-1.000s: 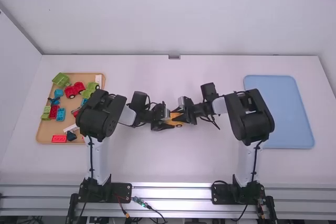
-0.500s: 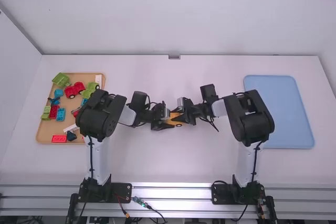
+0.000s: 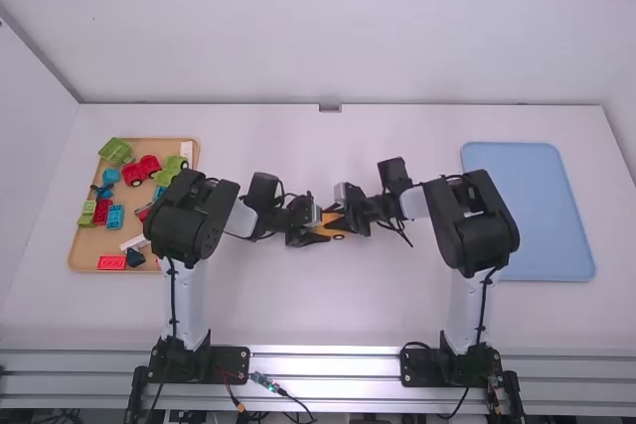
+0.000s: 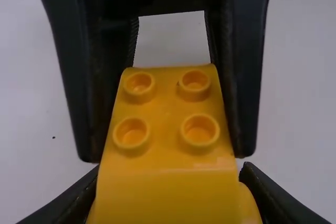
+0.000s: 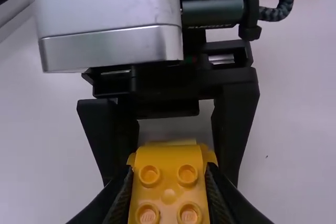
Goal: Assemble lego blocks to make yellow taxi
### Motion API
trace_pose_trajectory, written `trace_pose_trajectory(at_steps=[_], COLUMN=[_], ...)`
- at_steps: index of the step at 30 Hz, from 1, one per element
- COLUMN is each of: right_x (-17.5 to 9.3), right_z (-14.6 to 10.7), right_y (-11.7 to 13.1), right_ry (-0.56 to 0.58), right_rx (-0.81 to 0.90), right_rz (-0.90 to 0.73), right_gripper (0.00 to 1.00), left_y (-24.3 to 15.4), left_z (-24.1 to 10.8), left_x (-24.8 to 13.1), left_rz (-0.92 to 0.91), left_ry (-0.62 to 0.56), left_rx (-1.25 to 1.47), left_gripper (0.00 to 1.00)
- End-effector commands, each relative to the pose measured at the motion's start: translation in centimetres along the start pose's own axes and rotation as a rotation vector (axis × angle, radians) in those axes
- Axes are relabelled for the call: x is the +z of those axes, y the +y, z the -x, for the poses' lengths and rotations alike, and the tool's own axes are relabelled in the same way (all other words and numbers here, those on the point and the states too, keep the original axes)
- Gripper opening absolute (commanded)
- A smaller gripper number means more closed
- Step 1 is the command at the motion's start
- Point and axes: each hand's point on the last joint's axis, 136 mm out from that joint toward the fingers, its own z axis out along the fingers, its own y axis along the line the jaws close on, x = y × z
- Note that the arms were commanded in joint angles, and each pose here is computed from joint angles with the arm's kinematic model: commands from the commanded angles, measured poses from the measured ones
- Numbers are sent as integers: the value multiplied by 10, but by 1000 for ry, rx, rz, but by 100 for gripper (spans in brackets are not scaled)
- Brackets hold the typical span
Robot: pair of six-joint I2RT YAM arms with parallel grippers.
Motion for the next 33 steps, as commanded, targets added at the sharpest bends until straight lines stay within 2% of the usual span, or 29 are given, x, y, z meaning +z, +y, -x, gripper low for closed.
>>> trace_pose_trajectory(at_steps=[1,6,14,20,24,33], right_x=[18,17,-2,3,16,23], right_z=[-42,-42,-8,-12,-19,-18], right_y=[21,19,11,12,16,23], right_ry=[167,169,-37,0,76,78], right_rx=[89,93,17,25,44,23], right_rz=[22,19,37,41,40,66], right_gripper=[0,0,1,1,0,0], left_y=[9,11,9,8,9,9], left_z=[-16,-15,-17,-17,-17,-17], left_x=[2,2,2,2,2,2], left_rz=[54,54,48,48,48,48], left_ry=[76,76,82,85,83,84], left_rx=[-5,-5,-17,-20,-18,-19], left_gripper=[2,1,2,2,2,1])
